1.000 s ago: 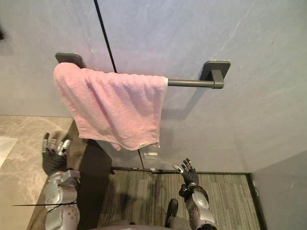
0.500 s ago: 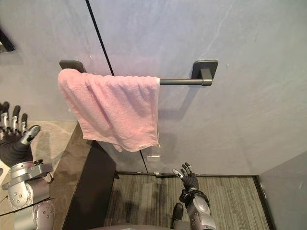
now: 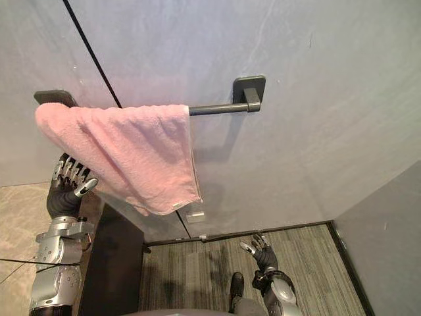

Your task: Organize washtable

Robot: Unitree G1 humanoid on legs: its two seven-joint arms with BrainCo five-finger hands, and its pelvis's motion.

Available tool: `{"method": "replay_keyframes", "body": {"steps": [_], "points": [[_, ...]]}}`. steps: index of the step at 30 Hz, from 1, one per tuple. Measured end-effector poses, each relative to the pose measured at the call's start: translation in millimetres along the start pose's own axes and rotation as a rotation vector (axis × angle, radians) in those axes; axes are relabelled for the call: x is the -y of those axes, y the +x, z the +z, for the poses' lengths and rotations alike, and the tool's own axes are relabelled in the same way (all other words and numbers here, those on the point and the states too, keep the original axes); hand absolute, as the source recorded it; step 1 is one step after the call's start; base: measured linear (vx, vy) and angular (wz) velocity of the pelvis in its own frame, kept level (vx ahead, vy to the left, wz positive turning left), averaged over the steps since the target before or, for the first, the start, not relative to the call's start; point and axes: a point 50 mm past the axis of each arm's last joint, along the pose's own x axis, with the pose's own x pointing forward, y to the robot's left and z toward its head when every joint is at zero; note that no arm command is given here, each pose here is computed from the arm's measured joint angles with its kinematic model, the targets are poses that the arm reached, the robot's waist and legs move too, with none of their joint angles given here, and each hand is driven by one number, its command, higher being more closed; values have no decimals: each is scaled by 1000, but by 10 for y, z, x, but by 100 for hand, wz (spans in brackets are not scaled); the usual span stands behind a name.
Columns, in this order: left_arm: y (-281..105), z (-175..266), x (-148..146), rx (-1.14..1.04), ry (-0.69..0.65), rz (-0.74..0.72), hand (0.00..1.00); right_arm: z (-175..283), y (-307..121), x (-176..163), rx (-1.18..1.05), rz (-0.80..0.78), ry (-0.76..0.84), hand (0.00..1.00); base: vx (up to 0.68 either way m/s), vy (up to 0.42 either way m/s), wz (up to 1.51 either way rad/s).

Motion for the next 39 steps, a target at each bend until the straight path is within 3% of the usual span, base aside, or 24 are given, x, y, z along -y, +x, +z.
{"method": "replay_keyframes", "body": {"steps": [17,28,38,39], "points": [[145,-122,-210,-87,72,72,0,130,-38,-26,60,20,6,0,25,56,-10],[215,-156,-165,-114,105,30,0,829,-98,-343,361,184,77,0,-7,40,-2],[299,-171,-75,-121,133,-9,0,1136,-213,-519,490,301,108,0,-33,14,-6],[303,-174,-59,-122,144,-17,100,1175,-232,-532,507,312,105,0,-21,15,-4]]}}
